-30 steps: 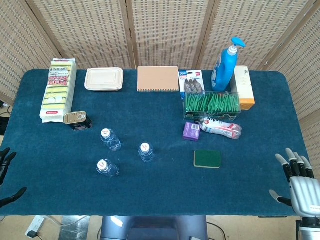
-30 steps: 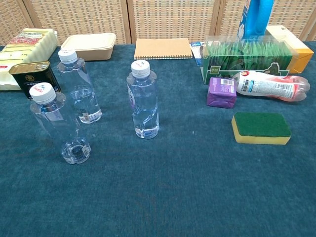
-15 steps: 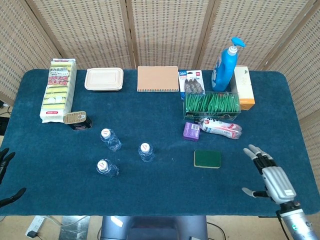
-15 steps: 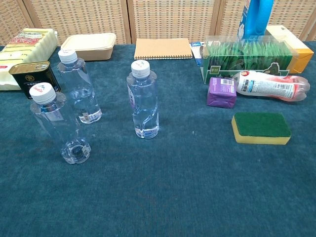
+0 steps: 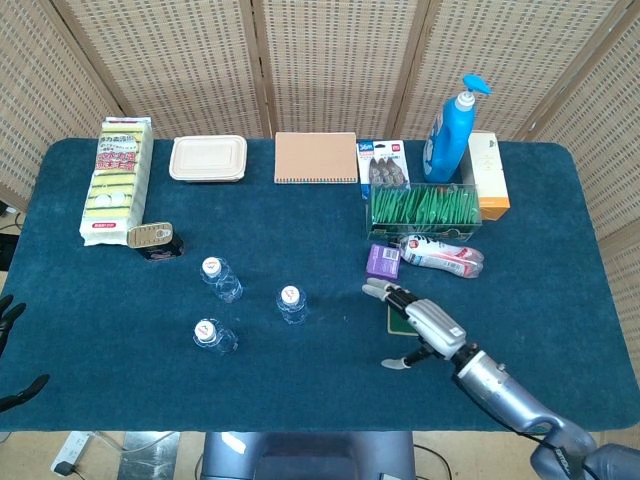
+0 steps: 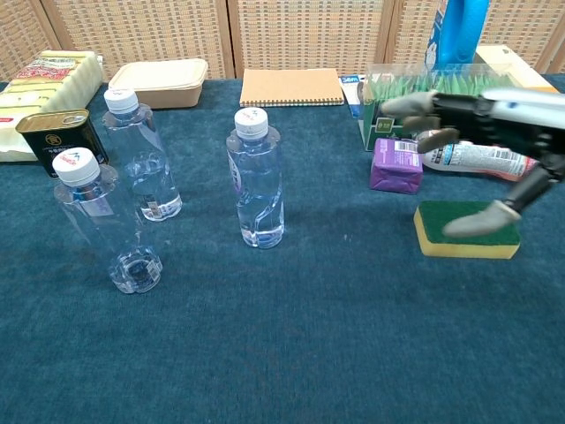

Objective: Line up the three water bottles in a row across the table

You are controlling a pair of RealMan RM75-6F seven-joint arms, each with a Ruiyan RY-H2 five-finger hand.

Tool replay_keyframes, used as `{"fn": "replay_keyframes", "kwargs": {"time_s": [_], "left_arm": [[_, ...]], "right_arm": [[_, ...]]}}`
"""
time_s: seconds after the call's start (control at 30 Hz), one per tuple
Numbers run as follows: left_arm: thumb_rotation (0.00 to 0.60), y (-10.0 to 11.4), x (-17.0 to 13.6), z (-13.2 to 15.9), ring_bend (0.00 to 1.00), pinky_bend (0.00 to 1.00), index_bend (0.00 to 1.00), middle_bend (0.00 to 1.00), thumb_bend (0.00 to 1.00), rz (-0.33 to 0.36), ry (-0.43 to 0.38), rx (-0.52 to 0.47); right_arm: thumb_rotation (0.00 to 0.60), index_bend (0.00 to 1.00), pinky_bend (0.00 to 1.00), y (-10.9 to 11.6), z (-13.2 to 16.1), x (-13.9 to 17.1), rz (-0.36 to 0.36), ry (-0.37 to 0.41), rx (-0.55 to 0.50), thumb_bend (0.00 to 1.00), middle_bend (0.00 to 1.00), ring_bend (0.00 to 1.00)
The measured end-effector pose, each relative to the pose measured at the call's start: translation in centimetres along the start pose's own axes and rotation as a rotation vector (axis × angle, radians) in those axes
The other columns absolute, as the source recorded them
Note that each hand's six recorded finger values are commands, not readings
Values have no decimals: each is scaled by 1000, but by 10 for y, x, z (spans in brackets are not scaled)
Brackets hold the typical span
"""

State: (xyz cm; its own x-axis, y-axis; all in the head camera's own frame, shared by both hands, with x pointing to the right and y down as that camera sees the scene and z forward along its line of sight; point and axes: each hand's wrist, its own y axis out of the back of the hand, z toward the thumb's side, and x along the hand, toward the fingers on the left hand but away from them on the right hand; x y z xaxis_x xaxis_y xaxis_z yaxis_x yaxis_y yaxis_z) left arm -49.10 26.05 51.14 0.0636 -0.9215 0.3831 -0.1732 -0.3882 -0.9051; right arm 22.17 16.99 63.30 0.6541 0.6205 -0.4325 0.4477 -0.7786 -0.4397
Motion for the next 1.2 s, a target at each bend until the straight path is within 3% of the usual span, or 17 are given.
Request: {"fn": "replay_keyframes", "kwargs": {"time_s": [0.23, 0.57, 0.8, 0.93, 1.07, 1.2], "left_arm": [[600, -2, 6, -3, 0, 69, 0, 0, 173, -10, 21, 0], [600, -4, 13, -8, 0, 69, 0, 0, 172, -21, 47, 1], [600, -3, 15, -13, 0, 69, 0, 0, 173, -22, 68, -6], [600, -3, 15, -15, 0, 69, 0, 0, 171, -21, 74, -12], [600, -1, 15, -17, 0, 69, 0, 0, 172, -17, 79, -17], [600, -1, 16, -17, 0, 69, 0, 0, 172, -20, 79, -19]], "right_arm": [[600, 0, 122, -14, 20, -50, 3, 50, -50, 12, 24, 14], [600, 0, 122, -34, 28, -109, 55, 20, -103, 12, 31, 17], [600, 38, 152, -51, 35, -135, 87, 8, -148, 12, 120, 113], [600, 237, 260, -56, 35, -145, 68, 0, -157, 31, 301, 286], [600, 496, 531, -56, 28, -153, 21, -16, -147, 97, 530, 513], [600, 566, 678, -58, 22, -153, -2, -34, -151, 151, 614, 596]]}}
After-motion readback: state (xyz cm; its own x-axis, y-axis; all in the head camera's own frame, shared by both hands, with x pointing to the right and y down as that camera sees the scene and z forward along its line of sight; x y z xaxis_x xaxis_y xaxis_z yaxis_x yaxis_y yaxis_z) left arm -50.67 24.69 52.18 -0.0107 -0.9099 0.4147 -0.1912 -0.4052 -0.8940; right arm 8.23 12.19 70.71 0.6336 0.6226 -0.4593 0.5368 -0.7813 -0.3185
